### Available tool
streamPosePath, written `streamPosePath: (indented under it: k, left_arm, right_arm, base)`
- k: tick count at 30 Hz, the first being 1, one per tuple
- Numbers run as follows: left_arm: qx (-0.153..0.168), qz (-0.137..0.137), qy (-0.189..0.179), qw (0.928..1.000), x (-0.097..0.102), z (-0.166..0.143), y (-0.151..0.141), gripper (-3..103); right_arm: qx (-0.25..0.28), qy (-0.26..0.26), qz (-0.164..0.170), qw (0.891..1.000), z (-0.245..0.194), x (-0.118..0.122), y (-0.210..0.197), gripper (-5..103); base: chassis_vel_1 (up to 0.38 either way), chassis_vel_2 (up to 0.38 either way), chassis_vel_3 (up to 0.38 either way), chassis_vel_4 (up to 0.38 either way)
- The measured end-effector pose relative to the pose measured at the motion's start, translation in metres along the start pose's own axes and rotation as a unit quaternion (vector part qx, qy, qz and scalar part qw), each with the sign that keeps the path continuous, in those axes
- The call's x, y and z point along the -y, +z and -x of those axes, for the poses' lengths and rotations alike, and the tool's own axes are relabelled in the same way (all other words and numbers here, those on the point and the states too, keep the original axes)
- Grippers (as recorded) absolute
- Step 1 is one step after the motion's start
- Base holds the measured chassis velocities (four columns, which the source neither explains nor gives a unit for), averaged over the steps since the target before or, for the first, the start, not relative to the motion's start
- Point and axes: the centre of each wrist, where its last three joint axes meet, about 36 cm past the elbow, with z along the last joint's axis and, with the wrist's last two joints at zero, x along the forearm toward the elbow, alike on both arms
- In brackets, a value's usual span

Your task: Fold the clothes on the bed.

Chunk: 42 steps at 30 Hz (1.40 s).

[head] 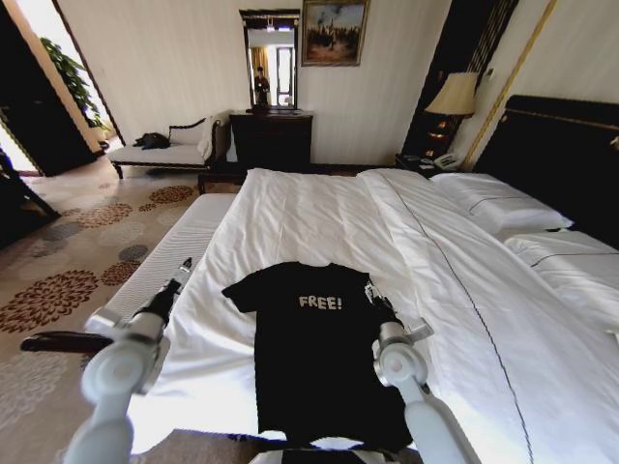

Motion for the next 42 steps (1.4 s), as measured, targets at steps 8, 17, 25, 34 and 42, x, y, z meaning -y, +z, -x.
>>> streamPosePath:
  k: [8, 17, 25, 34, 42]
  left_arm:
    - [-0.065, -0.017, -0.039, 0.997, -0.028, 0.073, 0.038, 100]
    - [-0.094, -0.022, -0.047, 0.9942, -0.026, 0.112, 0.094, 100]
    - [-0.085, -0.024, -0.049, 0.9949, -0.027, 0.127, 0.102, 101]
    - [-0.078, -0.024, -0.041, 0.9958, -0.022, 0.13, 0.101, 70]
    - [-0.07, -0.019, -0.036, 0.9967, -0.02, 0.126, 0.095, 42]
  right_arm:
    - [-0.002, 0.008, 0.0, 1.0, 0.004, 0.005, 0.001, 100]
    - [-0.003, 0.016, 0.002, 1.0, 0.003, 0.007, 0.003, 100]
    - [-0.002, 0.025, 0.0, 1.0, 0.003, 0.01, 0.002, 100]
    - [-0.005, 0.035, -0.002, 0.999, 0.004, 0.014, 0.003, 100]
    - [-0.006, 0.038, -0.003, 0.999, 0.005, 0.015, 0.005, 100]
  base:
    - [0.0, 0.0, 0.0, 0.0]
    - [0.0, 0.0, 0.0, 0.0]
    - [0.0, 0.0, 0.0, 0.0]
    - [0.0, 0.0, 0.0, 0.0]
    - [0.0, 0.0, 0.0, 0.0]
